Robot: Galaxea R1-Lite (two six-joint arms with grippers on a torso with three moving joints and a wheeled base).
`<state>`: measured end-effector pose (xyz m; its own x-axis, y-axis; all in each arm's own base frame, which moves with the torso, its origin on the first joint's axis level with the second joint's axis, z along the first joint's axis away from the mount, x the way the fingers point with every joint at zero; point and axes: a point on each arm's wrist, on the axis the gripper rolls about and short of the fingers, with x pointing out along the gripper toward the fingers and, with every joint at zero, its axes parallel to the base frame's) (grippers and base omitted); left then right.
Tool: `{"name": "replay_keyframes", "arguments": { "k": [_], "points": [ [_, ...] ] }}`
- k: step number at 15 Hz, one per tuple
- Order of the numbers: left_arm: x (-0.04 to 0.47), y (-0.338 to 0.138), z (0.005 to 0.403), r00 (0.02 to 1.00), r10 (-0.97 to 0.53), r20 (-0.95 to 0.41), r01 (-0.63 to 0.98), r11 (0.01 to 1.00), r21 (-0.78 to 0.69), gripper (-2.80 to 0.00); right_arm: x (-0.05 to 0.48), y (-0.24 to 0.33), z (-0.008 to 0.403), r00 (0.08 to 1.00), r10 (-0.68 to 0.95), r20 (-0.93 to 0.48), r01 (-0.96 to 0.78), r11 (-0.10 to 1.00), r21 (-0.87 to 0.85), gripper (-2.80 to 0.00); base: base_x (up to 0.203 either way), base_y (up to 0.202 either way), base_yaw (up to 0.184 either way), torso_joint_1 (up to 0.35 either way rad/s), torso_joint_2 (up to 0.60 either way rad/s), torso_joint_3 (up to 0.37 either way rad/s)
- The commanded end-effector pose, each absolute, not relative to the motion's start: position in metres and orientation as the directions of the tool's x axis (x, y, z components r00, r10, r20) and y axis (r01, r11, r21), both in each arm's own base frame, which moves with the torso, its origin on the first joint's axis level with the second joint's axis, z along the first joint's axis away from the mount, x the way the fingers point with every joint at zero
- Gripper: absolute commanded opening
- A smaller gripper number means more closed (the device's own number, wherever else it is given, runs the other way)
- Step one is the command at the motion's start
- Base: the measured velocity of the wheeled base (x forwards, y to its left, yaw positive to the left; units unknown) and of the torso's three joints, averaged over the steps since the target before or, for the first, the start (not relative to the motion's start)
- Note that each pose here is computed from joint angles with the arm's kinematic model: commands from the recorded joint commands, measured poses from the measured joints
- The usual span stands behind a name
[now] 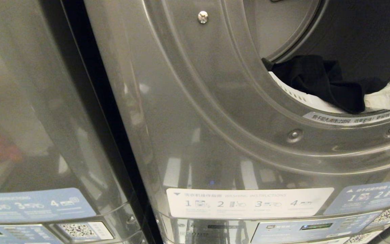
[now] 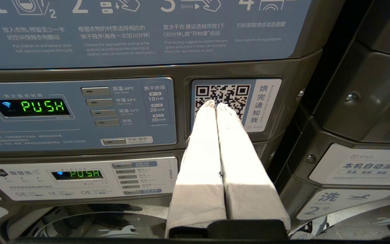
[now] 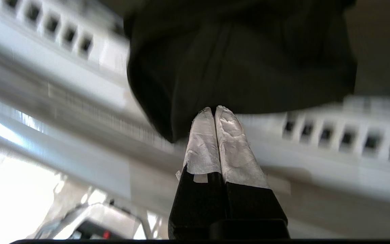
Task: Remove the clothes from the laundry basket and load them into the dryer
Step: Put the clothes in the dryer
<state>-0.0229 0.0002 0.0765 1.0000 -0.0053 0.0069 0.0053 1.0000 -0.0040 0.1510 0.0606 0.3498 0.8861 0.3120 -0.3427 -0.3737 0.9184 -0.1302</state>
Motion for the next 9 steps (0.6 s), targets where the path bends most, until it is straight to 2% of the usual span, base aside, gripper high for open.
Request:
{"name": "replay_keyframes", "arguments": {
  "k": [1,9],
  "points": [
    [-0.023,0.000,0.077,1.000,-0.005,0.008,0.005,1.000,-0.005,-2.80,0.164,0.066,0.346,0.881,0.310,-0.359,-0.377,0.917,-0.133,-2.80,0.000,0.000,0.000,0.000,0.00,0.000],
    [-0.023,0.000,0.077,1.000,-0.005,0.008,0.005,1.000,-0.005,-2.80,0.186,0.075,0.345,0.895,0.316,-0.316,-0.371,0.919,-0.131,-2.80,0.000,0.000,0.000,0.000,0.00,0.000]
  ]
}}
